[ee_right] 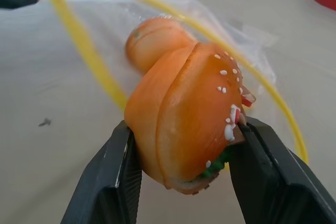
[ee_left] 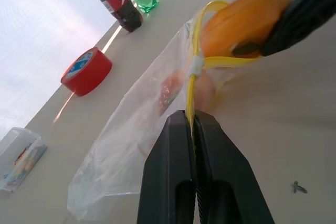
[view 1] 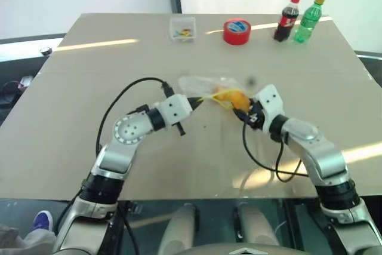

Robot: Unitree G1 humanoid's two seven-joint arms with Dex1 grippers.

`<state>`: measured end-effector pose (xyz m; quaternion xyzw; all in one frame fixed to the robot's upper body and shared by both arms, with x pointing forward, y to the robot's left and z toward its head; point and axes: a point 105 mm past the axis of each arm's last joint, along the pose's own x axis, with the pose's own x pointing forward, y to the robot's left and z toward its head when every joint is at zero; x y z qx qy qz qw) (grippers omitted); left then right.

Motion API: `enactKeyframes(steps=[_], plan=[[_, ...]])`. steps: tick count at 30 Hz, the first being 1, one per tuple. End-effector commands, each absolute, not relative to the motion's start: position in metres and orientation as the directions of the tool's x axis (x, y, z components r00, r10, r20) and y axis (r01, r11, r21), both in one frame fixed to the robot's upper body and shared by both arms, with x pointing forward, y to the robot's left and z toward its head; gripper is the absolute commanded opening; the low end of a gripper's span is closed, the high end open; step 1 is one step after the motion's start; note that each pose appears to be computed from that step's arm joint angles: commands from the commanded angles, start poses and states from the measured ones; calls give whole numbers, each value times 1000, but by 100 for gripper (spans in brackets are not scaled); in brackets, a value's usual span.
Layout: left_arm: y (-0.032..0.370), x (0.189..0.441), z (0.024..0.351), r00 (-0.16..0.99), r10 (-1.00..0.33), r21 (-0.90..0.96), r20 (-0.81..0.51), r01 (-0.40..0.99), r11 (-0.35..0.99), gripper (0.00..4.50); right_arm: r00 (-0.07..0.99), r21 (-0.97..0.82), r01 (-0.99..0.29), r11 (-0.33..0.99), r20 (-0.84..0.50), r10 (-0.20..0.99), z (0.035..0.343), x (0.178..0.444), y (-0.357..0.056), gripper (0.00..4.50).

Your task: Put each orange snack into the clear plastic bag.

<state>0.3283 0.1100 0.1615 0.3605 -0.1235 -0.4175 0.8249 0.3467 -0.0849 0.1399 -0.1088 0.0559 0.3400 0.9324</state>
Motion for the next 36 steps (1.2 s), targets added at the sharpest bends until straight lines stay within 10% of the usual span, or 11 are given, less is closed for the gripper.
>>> enactKeyframes(steps=[1, 4, 9, 19, 31, 36], plan=[[105, 318, 169, 579, -811, 735, -85, 586, 341, 0, 745, -39, -666, 745, -96, 660, 162, 356, -76, 241], [109, 319, 165, 592, -800, 740, -93, 579, 342, 0, 673, 69, -731, 679, -90, 734, 163, 355, -67, 265], [118, 328, 169, 643, -763, 707, -64, 569, 420, 0, 716, 53, -690, 722, -93, 692, 163, 362, -73, 441], [128, 340, 182, 703, -711, 610, -10, 568, 553, 0, 729, -336, -662, 670, -80, 680, 184, 319, -119, 441], [127, 339, 182, 692, -722, 623, -22, 574, 531, 0, 831, -697, -466, 544, -135, 540, 142, 365, -121, 441], [129, 339, 182, 694, -720, 626, -19, 570, 533, 0, 835, -742, -409, 532, -69, 546, 154, 373, -120, 260]])
